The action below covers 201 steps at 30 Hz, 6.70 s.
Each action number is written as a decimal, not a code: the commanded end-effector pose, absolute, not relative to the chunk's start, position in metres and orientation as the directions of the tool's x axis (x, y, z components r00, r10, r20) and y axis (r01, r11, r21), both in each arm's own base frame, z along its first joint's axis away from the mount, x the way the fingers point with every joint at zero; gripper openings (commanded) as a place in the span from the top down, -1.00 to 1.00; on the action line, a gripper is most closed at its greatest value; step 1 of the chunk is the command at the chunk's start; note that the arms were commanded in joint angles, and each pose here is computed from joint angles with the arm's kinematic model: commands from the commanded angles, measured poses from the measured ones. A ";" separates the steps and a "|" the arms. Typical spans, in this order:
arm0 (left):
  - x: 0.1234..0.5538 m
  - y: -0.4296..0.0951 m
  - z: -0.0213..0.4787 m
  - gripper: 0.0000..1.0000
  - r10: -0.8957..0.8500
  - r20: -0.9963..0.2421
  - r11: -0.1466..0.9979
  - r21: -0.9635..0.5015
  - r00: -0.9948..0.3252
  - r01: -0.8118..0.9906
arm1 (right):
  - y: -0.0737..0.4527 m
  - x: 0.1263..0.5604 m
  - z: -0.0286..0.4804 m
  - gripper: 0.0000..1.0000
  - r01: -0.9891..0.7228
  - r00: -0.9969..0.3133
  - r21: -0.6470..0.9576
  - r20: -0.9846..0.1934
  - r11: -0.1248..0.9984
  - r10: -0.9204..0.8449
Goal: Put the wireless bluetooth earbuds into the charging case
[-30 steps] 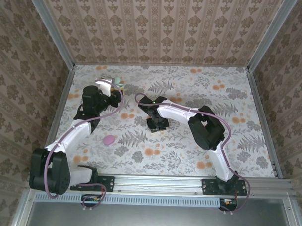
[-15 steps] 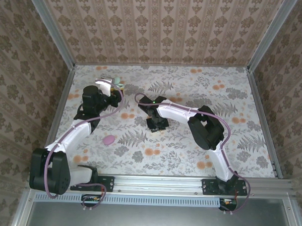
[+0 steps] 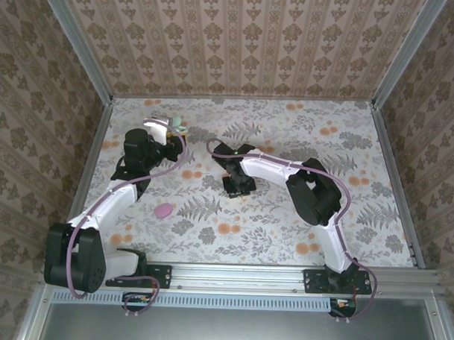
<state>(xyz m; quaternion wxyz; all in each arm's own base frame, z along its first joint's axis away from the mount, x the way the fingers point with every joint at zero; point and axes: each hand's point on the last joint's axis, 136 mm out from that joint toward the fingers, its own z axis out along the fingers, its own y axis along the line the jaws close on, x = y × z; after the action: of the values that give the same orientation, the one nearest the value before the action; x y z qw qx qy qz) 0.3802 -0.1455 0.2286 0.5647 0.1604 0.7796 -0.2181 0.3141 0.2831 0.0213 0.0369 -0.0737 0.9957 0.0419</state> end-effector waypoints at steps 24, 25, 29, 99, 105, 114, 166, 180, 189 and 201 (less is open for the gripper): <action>0.329 -0.274 0.286 0.56 -0.028 -0.993 0.307 -0.121 -0.118 0.944 | 0.285 0.349 0.284 0.48 -0.374 -0.847 0.669 -0.529 0.643 0.057; 0.326 -0.276 0.287 0.56 -0.029 -0.993 0.286 -0.115 -0.112 0.951 | 0.286 0.349 0.288 0.48 -0.386 -0.843 0.670 -0.536 0.634 0.053; 0.316 -0.288 0.290 0.56 -0.021 -0.996 0.217 -0.092 -0.090 0.972 | 0.287 0.348 0.302 0.48 -0.430 -0.818 0.660 -0.574 0.616 0.044; 0.294 -0.303 0.302 0.55 0.006 -0.997 0.053 -0.075 -0.075 0.996 | 0.286 0.362 0.299 0.49 -0.511 -0.761 0.580 -0.648 0.634 -0.020; 0.294 -0.304 0.302 0.55 0.005 -0.997 0.054 -0.075 -0.075 0.996 | 0.284 0.364 0.295 0.43 -0.498 -0.769 0.574 -0.639 0.649 -0.025; 0.295 -0.303 0.302 0.55 0.003 -0.997 0.060 -0.072 -0.072 0.996 | 0.279 0.363 0.299 0.38 -0.494 -0.762 0.556 -0.647 0.669 -0.024; 0.291 -0.312 0.302 0.55 0.054 -0.996 0.128 0.074 0.067 0.989 | 0.272 0.374 0.305 -0.13 -0.248 -0.919 0.834 -0.364 0.493 0.153; 0.306 -0.311 0.313 0.54 -0.005 -0.998 0.177 0.057 0.059 0.983 | 0.273 0.360 0.302 -0.17 -0.237 -0.931 0.873 -0.329 0.426 0.157; 0.314 -0.310 0.318 0.53 -0.046 -0.998 0.210 0.025 0.035 0.977 | 0.282 0.351 0.315 -0.20 -0.206 -0.952 0.943 -0.255 0.263 0.167; 0.316 -0.312 0.321 0.52 -0.070 -0.997 0.204 -0.002 0.012 0.979 | 0.288 0.347 0.323 -0.04 -0.204 -0.964 0.966 -0.227 0.161 0.141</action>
<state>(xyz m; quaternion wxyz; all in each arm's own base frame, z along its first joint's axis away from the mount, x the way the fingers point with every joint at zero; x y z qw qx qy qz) 0.3111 -0.3134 0.3035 0.5470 0.4350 0.5471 -0.4607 0.3573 0.2848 0.3064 0.1389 0.0012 0.7687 0.6243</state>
